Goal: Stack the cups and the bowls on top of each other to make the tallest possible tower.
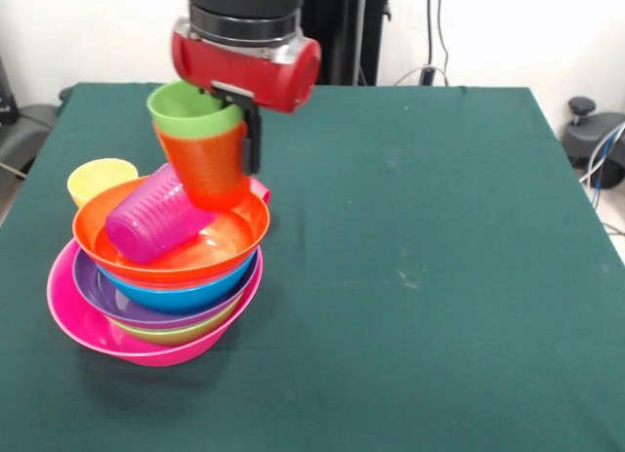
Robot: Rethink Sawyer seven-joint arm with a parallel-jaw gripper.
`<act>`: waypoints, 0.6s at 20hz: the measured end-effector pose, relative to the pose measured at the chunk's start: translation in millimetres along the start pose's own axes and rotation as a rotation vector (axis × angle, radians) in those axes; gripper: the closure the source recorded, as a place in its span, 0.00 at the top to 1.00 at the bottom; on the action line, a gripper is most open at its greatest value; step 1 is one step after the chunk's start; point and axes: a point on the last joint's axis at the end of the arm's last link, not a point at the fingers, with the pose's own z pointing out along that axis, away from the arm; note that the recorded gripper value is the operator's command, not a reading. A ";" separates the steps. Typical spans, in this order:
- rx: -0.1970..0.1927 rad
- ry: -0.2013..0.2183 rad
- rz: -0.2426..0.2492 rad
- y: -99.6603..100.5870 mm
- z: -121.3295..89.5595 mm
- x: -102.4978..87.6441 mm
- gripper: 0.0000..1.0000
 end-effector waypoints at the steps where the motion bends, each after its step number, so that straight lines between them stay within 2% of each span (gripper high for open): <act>1: -0.003 0.001 0.000 2.3 0.4 0.3 0.00; 5: -0.012 0.005 0.001 9.0 0.9 1.2 0.00; 12: -0.020 0.009 0.024 5.4 -1.3 -1.5 0.00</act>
